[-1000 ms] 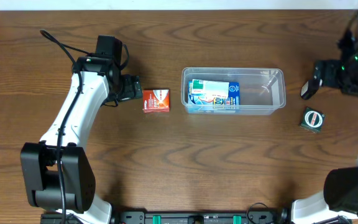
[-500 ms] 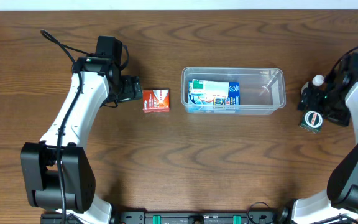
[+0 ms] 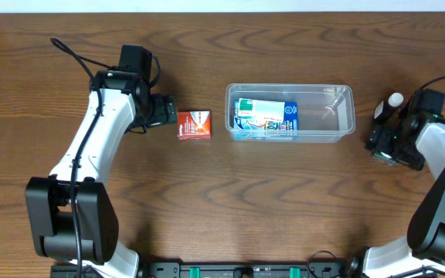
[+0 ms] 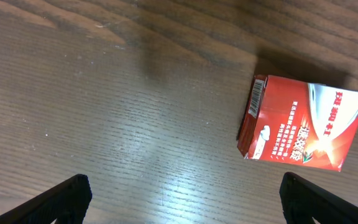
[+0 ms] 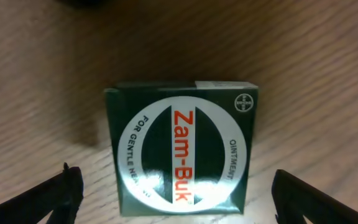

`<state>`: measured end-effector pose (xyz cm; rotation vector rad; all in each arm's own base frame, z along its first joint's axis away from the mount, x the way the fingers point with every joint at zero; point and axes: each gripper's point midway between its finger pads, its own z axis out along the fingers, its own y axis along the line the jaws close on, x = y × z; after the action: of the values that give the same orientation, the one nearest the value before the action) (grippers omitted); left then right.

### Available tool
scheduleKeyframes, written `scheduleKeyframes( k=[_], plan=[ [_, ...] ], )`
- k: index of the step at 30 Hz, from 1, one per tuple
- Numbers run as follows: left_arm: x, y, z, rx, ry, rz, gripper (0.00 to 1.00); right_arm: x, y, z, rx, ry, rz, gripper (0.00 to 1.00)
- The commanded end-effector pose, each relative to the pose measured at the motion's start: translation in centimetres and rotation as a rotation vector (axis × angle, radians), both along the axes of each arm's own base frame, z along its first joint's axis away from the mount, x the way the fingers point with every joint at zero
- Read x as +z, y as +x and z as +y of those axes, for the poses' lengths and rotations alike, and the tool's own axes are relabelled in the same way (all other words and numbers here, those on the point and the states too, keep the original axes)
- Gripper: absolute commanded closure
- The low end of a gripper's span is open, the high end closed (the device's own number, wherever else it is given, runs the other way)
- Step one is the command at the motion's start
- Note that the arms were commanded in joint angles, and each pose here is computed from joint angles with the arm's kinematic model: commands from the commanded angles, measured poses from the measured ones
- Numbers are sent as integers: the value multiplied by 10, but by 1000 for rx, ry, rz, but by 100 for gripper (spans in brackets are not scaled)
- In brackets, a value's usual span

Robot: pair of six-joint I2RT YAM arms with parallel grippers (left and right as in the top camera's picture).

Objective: Pack container
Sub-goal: 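Lower the right gripper onto the green Zam-Buk tin and grasp it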

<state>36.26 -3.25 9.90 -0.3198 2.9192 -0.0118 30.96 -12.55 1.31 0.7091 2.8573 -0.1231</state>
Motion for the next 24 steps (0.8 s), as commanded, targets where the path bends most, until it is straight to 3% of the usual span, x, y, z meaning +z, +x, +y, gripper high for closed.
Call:
scheduleKeyframes(
  k=[1,4,12,17,24],
  plan=[
    [-3,-2,3,-9,12,11,2,-10,-7,-7,-27,-17,0,9],
    [-3,-2,3,-9,12,11,2,-12,-4,-10,-34,-26,-26,12],
    [-3,-2,3,-9,12,10,2,-11,1,-11,-14,-27,-46,31],
    [-3,-2,3,-9,12,11,2,-11,3,-10,-13,-24,-51,49],
    [-3,-2,3,-9,12,11,2,-1,4,-2,24,13,-73,45]
  ],
)
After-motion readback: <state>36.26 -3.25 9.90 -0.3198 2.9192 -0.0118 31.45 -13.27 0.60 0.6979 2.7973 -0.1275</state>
